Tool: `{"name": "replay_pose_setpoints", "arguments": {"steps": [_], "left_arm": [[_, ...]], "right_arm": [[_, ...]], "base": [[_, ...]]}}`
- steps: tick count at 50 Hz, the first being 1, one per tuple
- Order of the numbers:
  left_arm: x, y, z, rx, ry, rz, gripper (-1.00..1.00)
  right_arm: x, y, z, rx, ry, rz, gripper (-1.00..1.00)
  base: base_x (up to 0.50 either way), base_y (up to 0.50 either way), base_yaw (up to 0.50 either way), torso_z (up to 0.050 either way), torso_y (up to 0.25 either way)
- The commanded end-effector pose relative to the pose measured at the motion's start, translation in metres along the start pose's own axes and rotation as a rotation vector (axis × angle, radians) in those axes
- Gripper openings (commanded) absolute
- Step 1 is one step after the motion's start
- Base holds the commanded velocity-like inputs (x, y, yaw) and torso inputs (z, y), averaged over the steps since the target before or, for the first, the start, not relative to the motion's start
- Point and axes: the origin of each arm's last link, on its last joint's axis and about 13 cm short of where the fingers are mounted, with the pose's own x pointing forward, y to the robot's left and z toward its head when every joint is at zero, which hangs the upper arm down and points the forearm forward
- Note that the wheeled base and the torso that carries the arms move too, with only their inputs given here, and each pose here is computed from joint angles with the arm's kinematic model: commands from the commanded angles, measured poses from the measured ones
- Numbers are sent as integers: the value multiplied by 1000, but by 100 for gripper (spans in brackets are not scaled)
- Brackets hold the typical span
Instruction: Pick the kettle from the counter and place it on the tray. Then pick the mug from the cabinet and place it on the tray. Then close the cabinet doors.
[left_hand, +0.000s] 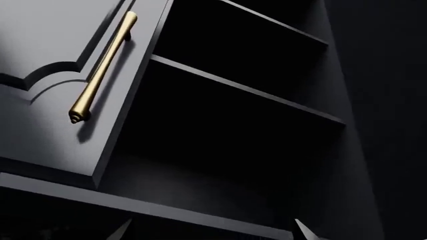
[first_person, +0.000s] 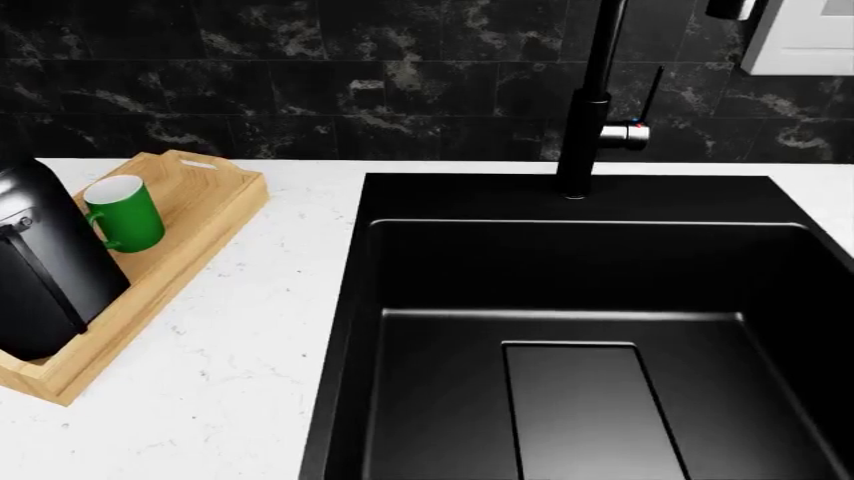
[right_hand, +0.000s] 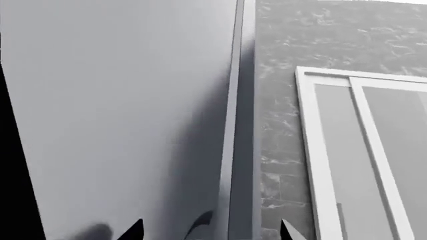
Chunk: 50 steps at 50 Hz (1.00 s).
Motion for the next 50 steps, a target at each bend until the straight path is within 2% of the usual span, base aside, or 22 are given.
{"name": "replay_pose_setpoints", "arguments": {"steps": [1, 6, 9, 13, 15, 18, 24, 31, 36, 42, 50], "left_arm": [[-3, 0, -3, -5, 12, -7, 100], [-5, 1, -4, -8, 17, -5, 100], [-6, 1, -6, -13, 25, -9, 100], [-8, 2, -6, -15, 28, -10, 100], [-9, 3, -7, -13, 33, -11, 100], [-9, 4, -7, -14, 35, -8, 100], [-9, 5, -8, -19, 36, -4, 100], [-8, 5, -7, -18, 36, -7, 100], [-8, 4, -7, -17, 38, -9, 100], [-8, 6, -8, -19, 37, -3, 100], [-10, 6, -9, -19, 40, 0, 100]], "right_arm": [[25, 40, 14, 192, 50, 209, 100], [43, 49, 7, 180, 113, 205, 100], [52, 55, 4, 191, 133, 242, 100], [62, 64, 0, 223, 144, 345, 100], [65, 67, -1, 267, 147, 372, 100], [70, 70, -2, 333, 160, 390, 100], [79, 77, -6, 413, 177, 400, 100], [79, 88, -11, 416, 225, 477, 100], [76, 101, -19, 295, 270, 537, 100], [75, 112, -36, 88, 322, 525, 100], [71, 123, -74, -226, 394, 491, 100]], "base": [[0, 0, 0, 0, 0], [0, 0, 3, 2, 0], [0, 0, 4, 3, 0], [0, 1, 4, 0, 0], [7, 3, 4, 5, 0], [0, 3, 4, 0, 0], [0, 0, 0, 2, 0], [0, 1, 2, 1, 0], [0, 1, 1, 0, 0], [4, 3, 3, 0, 0], [1, 3, 2, 0, 0]]}}
